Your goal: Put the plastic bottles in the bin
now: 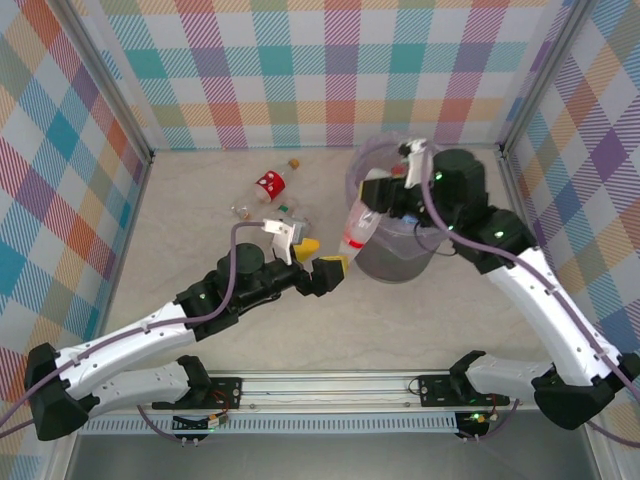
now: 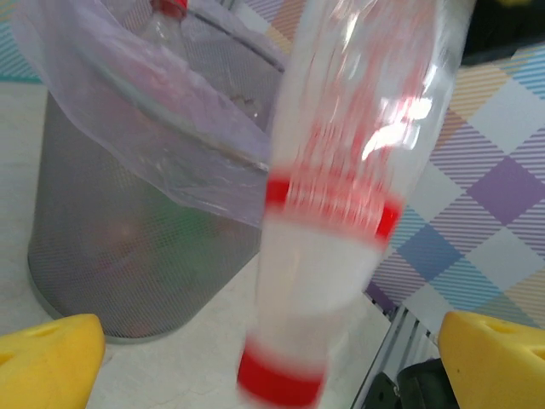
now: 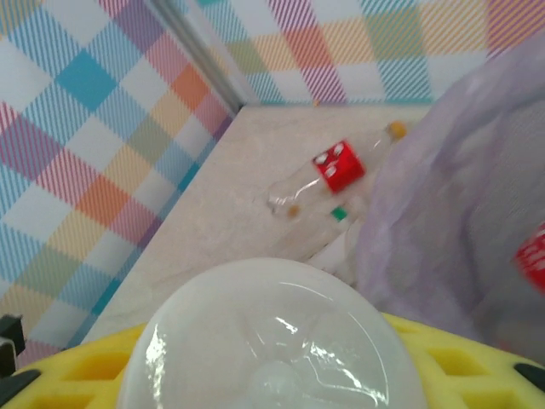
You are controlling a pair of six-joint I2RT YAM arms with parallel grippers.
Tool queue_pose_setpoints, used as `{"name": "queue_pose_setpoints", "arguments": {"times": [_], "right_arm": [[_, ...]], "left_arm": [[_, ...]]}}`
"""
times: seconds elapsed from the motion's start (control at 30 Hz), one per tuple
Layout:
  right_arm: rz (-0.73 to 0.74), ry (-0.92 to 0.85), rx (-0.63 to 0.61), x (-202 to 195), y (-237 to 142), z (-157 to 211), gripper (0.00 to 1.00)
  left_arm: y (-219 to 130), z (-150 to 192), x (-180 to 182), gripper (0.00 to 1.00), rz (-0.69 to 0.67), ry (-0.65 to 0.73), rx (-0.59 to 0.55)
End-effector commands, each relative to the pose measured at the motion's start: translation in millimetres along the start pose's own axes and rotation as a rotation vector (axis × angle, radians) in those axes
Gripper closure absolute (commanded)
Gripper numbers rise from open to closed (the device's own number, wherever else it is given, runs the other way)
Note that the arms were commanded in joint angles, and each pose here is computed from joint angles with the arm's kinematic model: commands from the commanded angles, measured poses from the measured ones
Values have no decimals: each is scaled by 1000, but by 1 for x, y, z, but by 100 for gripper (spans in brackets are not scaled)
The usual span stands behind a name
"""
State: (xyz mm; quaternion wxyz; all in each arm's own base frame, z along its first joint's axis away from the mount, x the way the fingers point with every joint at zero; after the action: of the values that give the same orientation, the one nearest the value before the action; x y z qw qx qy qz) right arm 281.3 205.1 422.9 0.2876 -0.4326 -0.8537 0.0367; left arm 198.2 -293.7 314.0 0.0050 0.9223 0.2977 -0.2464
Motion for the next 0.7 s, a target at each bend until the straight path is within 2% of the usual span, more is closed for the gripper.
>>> {"name": "queue_pose_setpoints", "arguments": {"times": [0.0, 0.13, 0.23, 0.33, 0.43, 0.67], "right_arm": [[69, -81, -116, -11, -42, -49, 49], [204, -124, -235, -28, -95, -96, 50], [329, -173, -271, -44, -110, -112, 51], [450, -209, -271, -67, -109, -119, 51], [501, -203, -251, -85, -103, -119, 51], [441, -139, -202, -100, -72, -113, 52]], "left_arm": [[1, 0, 8, 0, -32, 10, -57], [25, -12, 37, 4, -196, 4, -73], [56, -28, 54, 7, -269, -41, -44], [80, -49, 55, 9, -256, -91, -76], [92, -65, 55, 9, -280, -86, -113], [89, -70, 78, 9, -426, -44, -148]]}}
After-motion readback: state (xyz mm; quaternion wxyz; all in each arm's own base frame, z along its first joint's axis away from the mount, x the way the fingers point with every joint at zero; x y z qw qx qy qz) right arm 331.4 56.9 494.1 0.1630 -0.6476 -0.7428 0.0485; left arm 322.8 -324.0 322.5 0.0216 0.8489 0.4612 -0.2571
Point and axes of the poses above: each hand's point on the last joint's axis, 136 mm out from that joint toward the fingers, its own y axis out along the fingers, its own x axis along the line the jaws close on, z = x × y, the point moved 1 cm from there along -y, back along the fingers, and after that the axes turned 4 degrees about y, right-handed, at the moved point
